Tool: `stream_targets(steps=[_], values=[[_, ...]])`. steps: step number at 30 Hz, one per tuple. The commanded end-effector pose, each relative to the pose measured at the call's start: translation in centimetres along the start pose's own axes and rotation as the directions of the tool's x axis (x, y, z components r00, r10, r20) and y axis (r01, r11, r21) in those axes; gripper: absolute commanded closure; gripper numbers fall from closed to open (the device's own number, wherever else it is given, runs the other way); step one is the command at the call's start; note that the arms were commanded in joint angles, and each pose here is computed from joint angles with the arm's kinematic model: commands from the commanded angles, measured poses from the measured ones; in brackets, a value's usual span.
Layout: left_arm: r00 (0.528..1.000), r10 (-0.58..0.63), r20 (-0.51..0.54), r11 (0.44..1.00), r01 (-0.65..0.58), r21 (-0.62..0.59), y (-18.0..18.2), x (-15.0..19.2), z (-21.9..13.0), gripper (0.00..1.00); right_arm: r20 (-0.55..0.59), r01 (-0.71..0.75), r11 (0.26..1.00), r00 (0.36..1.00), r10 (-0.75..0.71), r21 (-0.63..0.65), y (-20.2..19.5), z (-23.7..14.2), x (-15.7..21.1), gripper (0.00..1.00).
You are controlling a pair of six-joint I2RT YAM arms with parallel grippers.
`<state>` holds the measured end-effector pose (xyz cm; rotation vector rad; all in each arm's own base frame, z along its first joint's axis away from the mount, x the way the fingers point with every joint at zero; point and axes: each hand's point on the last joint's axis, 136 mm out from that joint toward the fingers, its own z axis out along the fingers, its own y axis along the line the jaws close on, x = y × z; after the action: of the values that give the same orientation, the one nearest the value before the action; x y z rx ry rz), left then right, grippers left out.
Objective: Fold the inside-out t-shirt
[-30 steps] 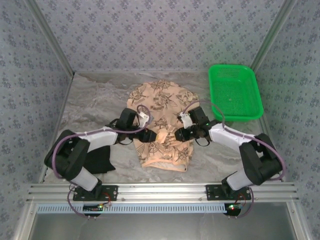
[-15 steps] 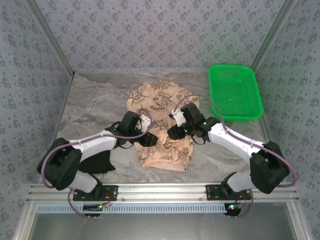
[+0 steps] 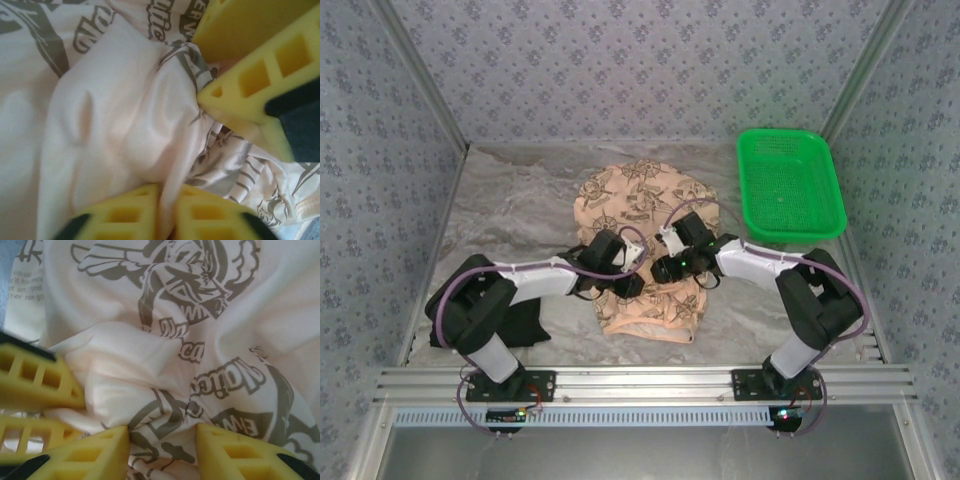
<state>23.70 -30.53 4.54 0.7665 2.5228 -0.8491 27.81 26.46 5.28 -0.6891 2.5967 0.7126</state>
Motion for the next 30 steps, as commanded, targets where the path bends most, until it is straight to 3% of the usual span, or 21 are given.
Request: stream_targets(steps=[1, 4, 5, 8, 11, 14, 18, 20, 22, 24, 28, 30], values=[[0.994, -0.014, 0.106, 0.995, 0.003, 0.105, -1.3, -3.1, -1.7, 1.0, 0.012, -0.012, 0.999, 1.0, 0.013, -0.041, 0.7, 0.4, -0.9, 0.58], [0.983, -0.028, 0.18, 0.978, -0.011, 0.207, -2.4, -4.2, -3.7, 1.0, 0.0, -0.012, 0.999, 1.0, 0.012, -0.041, 0.7, 0.8, -0.6, 0.57], [0.981, -0.024, 0.194, 0.974, -0.021, 0.224, -2.7, -4.3, -4.2, 1.0, 0.002, -0.01, 0.999, 1.0, 0.01, -0.038, 0.6, 0.8, -0.6, 0.6], [0.981, -0.02, 0.195, 0.961, -0.035, 0.275, -3.3, -4.1, -4.9, 1.0, 0.035, -0.002, 0.997, 0.999, 0.005, -0.074, 1.1, -0.2, -0.9, 0.88], [0.976, -0.04, 0.213, 0.948, -0.03, 0.316, -3.5, -3.9, -5.2, 1.0, 0.096, 0.034, 0.981, 0.995, -0.016, -0.189, 2.3, -2.5, -1.2, 0.94], [0.974, -0.061, 0.217, 0.954, -0.007, 0.3, -2.3, -2.8, -4.4, 1.0, 0.102, -0.038, 0.988, 0.993, 0.054, -0.152, -0.2, -3.3, 0.1, 0.95], [0.988, -0.104, 0.113, 0.974, 0.079, 0.212, 0.5, -0.2, -1.6, 0.84, 0.009, -0.184, 0.978, 0.983, 0.186, -0.094, -3.5, -2.0, 3.0, 0.83], [0.988, -0.123, 0.094, 0.975, 0.103, 0.197, 1.2, 0.4, -0.8, 0.74, -0.008, -0.147, 0.986, 0.989, 0.146, -0.081, -3.2, -1.3, 3.5, 0.78], [0.986, -0.154, 0.069, 0.966, 0.135, 0.222, 0.7, 0.3, -0.7, 0.64, -0.029, -0.005, 0.999, 1.0, 0.004, -0.043, -1.7, -0.8, 3.9, 0.71], [0.989, -0.136, 0.058, 0.956, 0.116, 0.269, -0.9, -0.8, -1.5, 0.57, -0.014, 0.078, 0.997, 0.997, -0.078, -0.02, -0.5, -1.1, 3.5, 0.66], [0.997, 0.033, 0.066, 0.979, -0.046, 0.199, -2.6, -2.3, -3.0, 0.53, 0.11, 0.162, 0.987, 0.981, -0.162, 0.009, 0.8, -3.6, 1.1, 0.56], [0.994, 0.09, 0.057, 0.984, -0.097, 0.152, -2.2, -2.4, -2.8, 0.52, 0.121, 0.197, 0.98, 0.973, -0.196, 0.007, 1.0, -4.0, 0.6, 0.54]])
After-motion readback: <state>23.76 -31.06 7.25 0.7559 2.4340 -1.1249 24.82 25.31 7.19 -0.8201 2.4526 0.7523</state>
